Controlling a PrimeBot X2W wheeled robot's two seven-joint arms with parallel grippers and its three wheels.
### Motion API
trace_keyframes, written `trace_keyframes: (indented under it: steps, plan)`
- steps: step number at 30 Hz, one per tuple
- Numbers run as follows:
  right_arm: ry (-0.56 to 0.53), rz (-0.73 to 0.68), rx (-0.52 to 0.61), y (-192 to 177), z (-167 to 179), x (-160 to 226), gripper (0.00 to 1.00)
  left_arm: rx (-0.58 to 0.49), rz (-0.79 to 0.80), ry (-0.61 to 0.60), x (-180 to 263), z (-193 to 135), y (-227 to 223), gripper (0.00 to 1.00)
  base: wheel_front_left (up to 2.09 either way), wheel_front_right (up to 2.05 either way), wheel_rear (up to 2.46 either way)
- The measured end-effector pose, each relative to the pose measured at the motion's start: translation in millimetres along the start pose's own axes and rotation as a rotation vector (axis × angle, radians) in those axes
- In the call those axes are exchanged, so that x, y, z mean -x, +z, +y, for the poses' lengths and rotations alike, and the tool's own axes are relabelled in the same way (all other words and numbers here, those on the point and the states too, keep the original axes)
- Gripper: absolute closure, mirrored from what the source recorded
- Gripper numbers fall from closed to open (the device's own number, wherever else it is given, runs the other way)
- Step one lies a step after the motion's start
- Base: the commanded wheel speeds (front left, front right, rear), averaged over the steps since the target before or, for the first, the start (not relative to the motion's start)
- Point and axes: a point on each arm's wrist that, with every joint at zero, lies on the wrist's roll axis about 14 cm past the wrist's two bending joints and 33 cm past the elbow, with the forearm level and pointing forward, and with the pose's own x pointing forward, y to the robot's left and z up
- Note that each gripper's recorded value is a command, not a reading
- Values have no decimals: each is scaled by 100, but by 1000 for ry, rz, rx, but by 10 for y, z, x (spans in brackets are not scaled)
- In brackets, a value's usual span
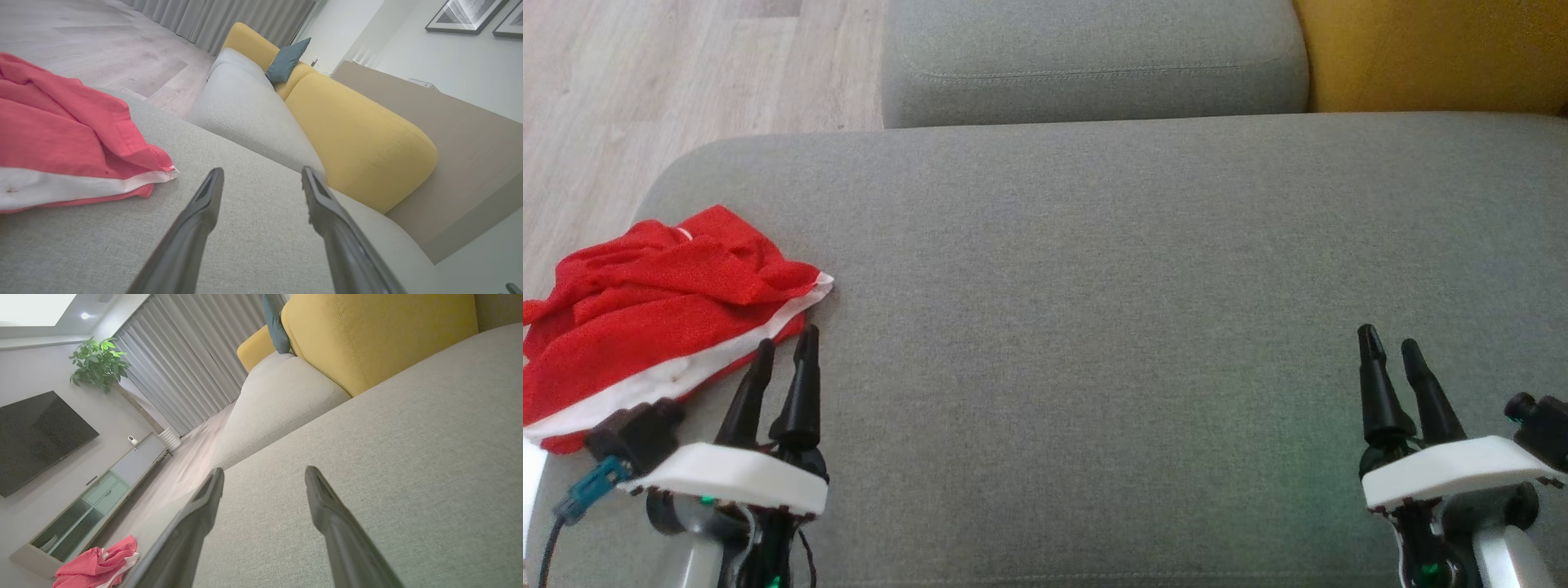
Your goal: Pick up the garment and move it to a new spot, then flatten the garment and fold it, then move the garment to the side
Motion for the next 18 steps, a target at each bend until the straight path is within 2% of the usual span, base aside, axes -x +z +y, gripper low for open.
trace_keyframes:
  steps: [18]
  plan:
    - [-5,8,211,-40,20,34,0,-224,14,-57,18,-113,-90,0,0,0,0]
